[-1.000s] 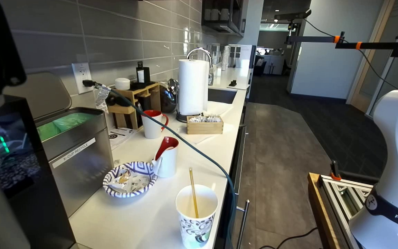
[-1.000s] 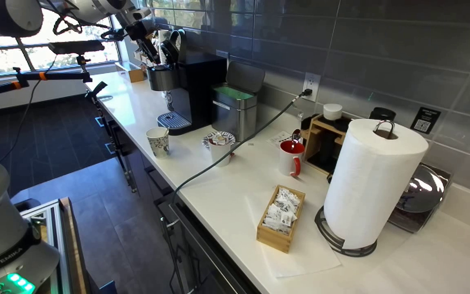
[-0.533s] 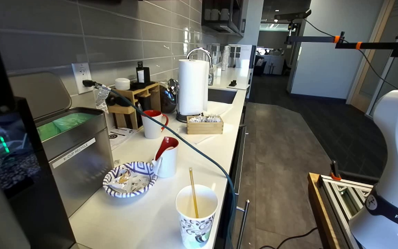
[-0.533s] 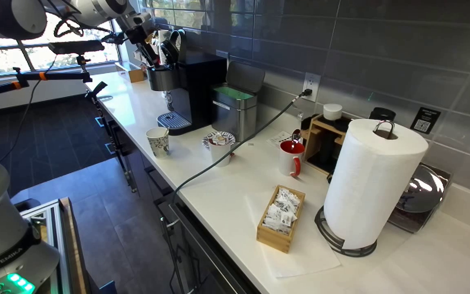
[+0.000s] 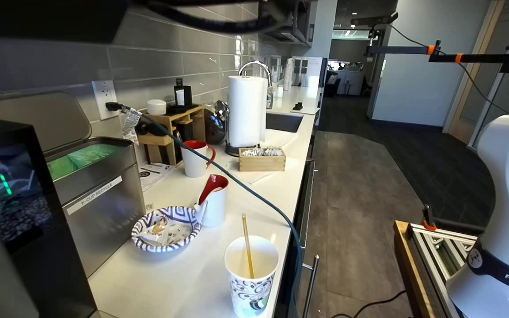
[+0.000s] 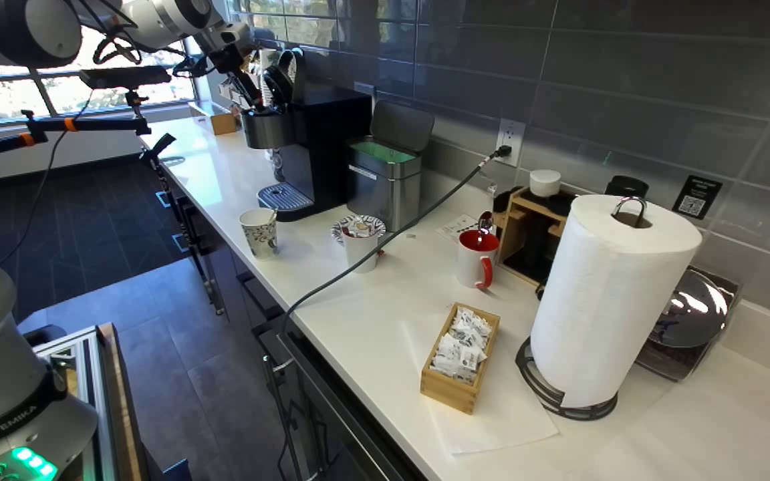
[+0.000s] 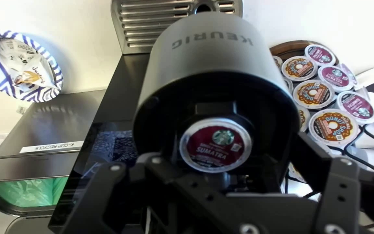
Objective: Take the white item in the coffee maker and put it in the cup
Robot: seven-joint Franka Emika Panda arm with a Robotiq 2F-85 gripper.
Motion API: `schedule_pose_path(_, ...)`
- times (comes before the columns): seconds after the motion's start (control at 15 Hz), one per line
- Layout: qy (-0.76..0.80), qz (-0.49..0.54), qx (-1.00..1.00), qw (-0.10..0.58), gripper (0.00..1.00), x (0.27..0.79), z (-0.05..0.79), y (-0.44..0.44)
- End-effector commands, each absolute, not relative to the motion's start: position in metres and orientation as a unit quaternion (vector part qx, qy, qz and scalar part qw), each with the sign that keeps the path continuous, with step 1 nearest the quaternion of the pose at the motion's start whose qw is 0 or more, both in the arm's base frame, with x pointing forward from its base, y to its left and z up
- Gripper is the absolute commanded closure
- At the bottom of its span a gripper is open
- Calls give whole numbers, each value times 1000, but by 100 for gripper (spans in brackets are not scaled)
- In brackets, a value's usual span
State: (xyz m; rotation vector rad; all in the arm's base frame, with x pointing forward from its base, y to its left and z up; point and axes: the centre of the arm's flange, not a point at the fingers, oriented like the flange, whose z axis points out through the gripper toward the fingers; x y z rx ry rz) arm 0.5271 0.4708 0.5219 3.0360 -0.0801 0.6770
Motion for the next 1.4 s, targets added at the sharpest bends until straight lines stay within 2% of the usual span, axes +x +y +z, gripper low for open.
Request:
schedule_pose_path(0.0, -41, 231, 972, 13, 13, 534, 516, 475)
schedule_pose_path(0.6, -55, 243, 968, 26, 23, 539, 525, 469)
schedule_pose_path(0.73, -55, 245, 968, 29, 38, 541, 528, 467)
schedule_pose_path(0.8, -55, 244, 968, 31, 51, 542, 528, 466)
schedule_pose_path(1.07, -53, 241, 968, 41, 81, 544, 529, 463)
schedule_pose_path(1.13, -51, 241, 968, 40, 77, 543, 530, 465)
schedule_pose_path(1.2, -49, 242, 968, 38, 45, 543, 530, 467)
schedule_pose_path(1.27, -48, 242, 968, 39, 50, 543, 530, 468)
schedule_pose_path(1.33, -48, 242, 968, 40, 49, 543, 529, 467)
